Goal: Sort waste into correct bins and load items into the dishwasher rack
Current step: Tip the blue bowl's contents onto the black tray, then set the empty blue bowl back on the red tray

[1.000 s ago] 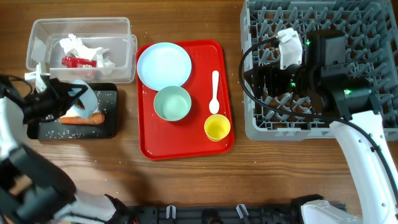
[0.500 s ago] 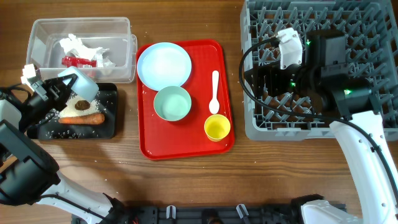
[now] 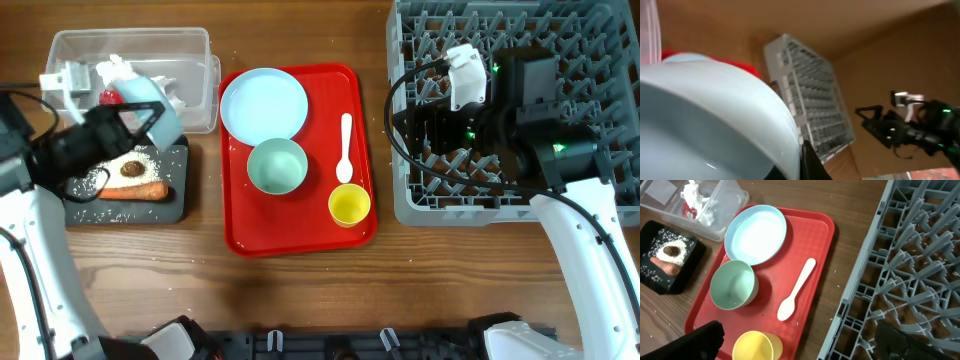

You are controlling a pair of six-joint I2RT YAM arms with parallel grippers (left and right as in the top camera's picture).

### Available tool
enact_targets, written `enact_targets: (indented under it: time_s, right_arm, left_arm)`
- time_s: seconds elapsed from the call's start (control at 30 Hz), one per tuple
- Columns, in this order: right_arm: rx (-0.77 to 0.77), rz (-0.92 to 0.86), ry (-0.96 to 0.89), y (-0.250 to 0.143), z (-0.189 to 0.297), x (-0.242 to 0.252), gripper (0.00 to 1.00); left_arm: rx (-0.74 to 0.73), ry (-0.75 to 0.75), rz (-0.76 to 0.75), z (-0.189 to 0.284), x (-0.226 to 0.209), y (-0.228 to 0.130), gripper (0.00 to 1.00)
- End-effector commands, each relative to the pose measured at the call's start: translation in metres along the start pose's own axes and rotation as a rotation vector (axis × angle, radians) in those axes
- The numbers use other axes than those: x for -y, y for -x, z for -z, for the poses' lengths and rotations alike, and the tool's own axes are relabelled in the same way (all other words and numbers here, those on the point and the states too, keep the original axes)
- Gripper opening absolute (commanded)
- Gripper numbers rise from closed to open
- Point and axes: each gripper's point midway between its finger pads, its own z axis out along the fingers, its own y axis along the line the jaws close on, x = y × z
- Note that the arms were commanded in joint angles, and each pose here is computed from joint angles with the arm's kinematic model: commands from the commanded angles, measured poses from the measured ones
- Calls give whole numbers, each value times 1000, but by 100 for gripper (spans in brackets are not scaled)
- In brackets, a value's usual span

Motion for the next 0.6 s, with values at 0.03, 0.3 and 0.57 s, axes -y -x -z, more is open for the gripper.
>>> enact_targets:
  time_s: [0.03, 0.3, 0.57]
  right_arm:
    - [14, -4, -5, 6, 1, 1, 100]
    - [1, -9, 2, 3, 1, 0, 100]
    - [1, -8, 2, 3, 1, 0, 100]
  left_arm:
    - [-150, 232, 12, -28, -10, -39, 4]
    - [-559, 729, -56, -53, -21, -153, 4]
    - [-642, 924, -246, -76, -45, -226, 4]
